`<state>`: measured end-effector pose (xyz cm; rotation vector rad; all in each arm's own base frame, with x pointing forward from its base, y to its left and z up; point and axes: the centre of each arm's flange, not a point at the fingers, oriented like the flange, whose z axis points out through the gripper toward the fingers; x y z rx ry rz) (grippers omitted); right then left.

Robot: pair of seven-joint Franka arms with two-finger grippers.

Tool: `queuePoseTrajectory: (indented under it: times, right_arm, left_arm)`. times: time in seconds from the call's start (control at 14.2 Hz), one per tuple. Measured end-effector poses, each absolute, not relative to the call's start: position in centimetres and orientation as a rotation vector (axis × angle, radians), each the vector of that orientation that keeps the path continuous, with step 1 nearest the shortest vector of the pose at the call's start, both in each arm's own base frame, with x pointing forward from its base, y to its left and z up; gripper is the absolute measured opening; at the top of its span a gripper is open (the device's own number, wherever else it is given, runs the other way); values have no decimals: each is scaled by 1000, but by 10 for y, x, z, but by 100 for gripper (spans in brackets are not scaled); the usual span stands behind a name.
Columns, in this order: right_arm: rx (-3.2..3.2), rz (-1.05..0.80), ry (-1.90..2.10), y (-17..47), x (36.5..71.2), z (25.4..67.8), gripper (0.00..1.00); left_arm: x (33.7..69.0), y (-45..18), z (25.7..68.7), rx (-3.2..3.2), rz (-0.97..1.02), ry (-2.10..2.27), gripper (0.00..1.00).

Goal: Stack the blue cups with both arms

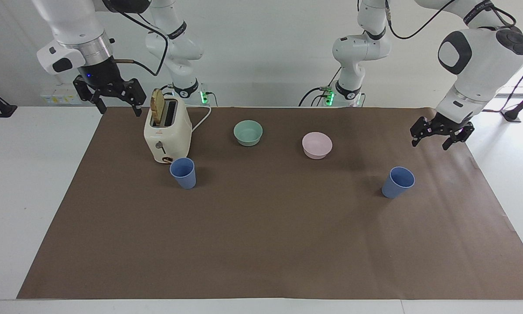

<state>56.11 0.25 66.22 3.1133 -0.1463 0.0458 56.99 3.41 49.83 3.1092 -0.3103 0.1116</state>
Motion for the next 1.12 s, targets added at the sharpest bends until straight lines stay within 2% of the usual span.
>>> queuePoseTrajectory:
  times: [0.49,0.7,1.05,1.12]
  right_arm:
    - [3113,46,-146,3,561,662,100]
    - [3113,46,-146,3,561,662,100]
    - [3113,46,-146,3,561,662,100]
    - [3113,46,-146,3,561,662,100]
  left_arm:
    - [587,36,416,3108,85,-301,100]
    - [583,37,400,3105,53,-296,100]
    - [582,36,377,3078,87,-252,93]
    - [584,36,373,3078,98,-248,85]
